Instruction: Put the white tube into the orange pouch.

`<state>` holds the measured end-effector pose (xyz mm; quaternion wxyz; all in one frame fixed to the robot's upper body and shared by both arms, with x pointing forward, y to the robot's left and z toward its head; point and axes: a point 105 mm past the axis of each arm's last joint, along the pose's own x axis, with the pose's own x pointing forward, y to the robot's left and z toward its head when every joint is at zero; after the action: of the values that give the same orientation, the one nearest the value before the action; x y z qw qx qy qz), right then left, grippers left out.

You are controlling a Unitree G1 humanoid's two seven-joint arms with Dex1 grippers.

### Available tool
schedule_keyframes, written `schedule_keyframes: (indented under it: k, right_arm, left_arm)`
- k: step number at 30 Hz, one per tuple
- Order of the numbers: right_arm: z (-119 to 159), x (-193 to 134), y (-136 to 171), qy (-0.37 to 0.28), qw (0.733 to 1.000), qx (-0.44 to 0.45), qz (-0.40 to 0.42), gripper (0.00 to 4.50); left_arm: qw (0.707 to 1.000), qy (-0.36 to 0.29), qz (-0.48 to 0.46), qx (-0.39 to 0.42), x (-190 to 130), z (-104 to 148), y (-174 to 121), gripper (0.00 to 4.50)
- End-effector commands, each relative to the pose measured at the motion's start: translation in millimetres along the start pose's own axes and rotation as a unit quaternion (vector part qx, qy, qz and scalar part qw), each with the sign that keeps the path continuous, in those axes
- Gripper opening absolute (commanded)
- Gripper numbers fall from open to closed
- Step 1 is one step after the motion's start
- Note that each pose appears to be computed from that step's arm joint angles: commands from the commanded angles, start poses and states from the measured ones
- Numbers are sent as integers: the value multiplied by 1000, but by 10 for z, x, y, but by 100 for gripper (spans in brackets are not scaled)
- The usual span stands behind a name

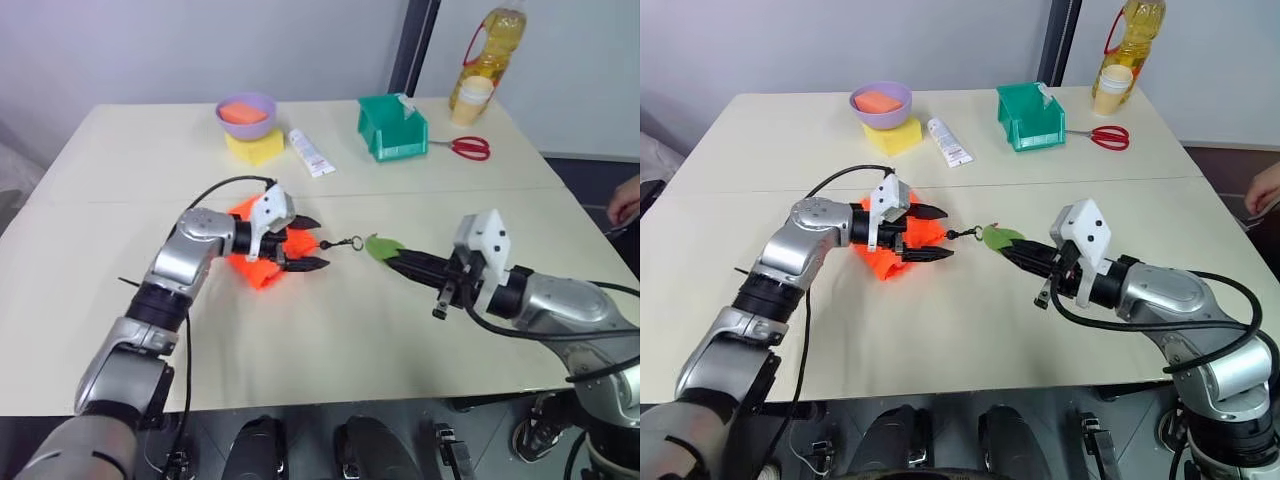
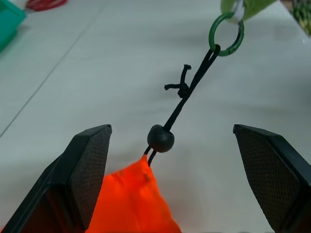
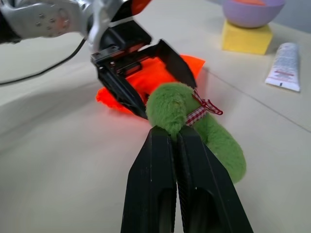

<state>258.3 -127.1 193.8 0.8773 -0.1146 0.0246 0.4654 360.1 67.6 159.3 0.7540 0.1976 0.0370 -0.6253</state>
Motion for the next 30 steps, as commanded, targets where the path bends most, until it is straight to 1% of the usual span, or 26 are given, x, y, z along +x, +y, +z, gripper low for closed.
schedule_keyframes:
  k: [1,7,15,22,30]
  right_arm:
    - [95,4,83,-4,999,-42,20,0]
    - [49,19,165,25,995,-81,46,0]
    - [-42,-120,223,70,990,-104,62,0]
    - [-117,-183,82,88,990,-109,25,0]
    - [-163,-185,52,89,990,-109,18,0]
  left_arm:
    - [1000,11,-15,22,-2,31,85,430]
    - [998,32,-51,16,-18,-56,112,430]
    - [995,51,-84,23,44,-110,102,430]
    - [993,47,-106,34,203,-41,95,430]
    - [988,72,-123,61,248,-60,99,430]
